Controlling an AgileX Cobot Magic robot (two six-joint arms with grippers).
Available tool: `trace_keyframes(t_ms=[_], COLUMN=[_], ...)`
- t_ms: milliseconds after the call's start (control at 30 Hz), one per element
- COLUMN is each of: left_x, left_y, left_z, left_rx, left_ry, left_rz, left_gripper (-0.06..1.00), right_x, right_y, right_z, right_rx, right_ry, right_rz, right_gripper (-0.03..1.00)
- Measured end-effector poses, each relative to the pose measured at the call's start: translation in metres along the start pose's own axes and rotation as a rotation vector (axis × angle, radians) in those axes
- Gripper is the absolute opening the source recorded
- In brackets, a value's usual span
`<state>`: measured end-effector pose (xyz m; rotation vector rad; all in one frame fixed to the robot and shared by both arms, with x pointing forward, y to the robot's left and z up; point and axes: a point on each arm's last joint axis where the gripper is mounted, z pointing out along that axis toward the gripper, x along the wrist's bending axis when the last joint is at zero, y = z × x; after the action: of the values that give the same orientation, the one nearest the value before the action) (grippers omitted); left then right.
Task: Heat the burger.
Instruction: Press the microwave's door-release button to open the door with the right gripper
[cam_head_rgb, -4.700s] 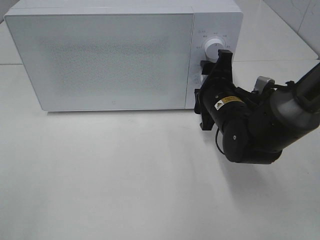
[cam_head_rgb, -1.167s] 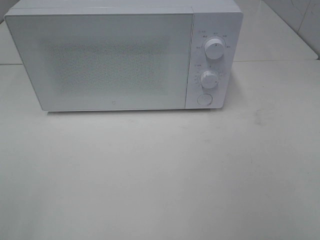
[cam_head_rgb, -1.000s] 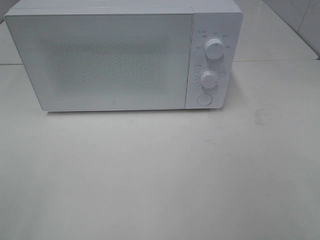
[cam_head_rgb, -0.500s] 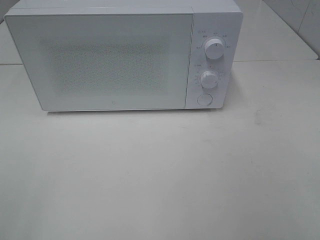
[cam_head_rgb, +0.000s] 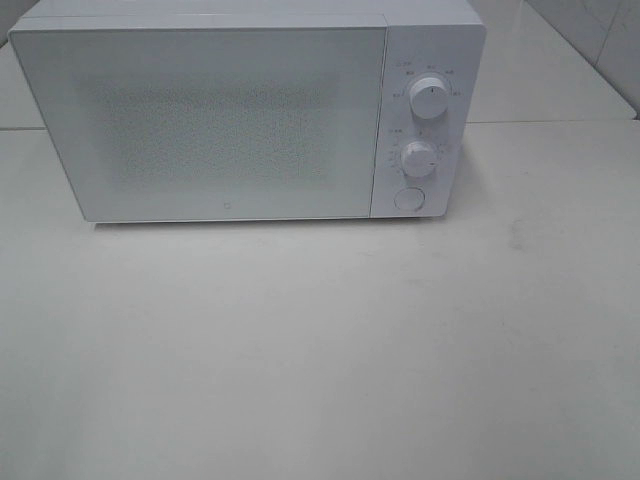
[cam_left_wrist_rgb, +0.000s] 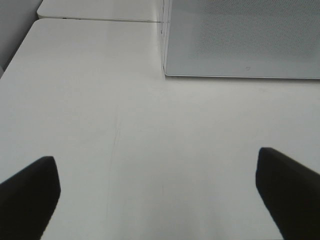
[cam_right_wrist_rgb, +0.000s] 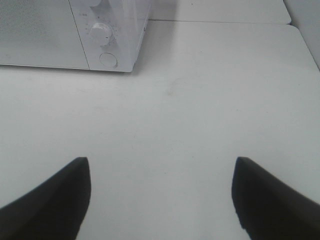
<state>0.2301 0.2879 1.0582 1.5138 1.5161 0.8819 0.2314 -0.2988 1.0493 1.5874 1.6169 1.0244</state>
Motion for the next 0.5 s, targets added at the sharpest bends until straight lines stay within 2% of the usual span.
trace_keyframes(t_ms=[133, 500], left_x=[0.0, 0.0], left_y=[0.0, 0.0], left_z=[0.0, 0.0], left_rx=[0.0, 0.0], left_ry=[0.0, 0.0], left_rz=[0.0, 0.0], left_gripper=[0.99, 0.99], right_x=[0.002, 0.005], right_y=[0.012, 0.049], right_z=[-0.001, 0.036], right_rx=[-0.072, -0.072], right_ry=[0.019, 0.022], right_rz=[0.007, 0.017], right_gripper=[0.75, 0.75])
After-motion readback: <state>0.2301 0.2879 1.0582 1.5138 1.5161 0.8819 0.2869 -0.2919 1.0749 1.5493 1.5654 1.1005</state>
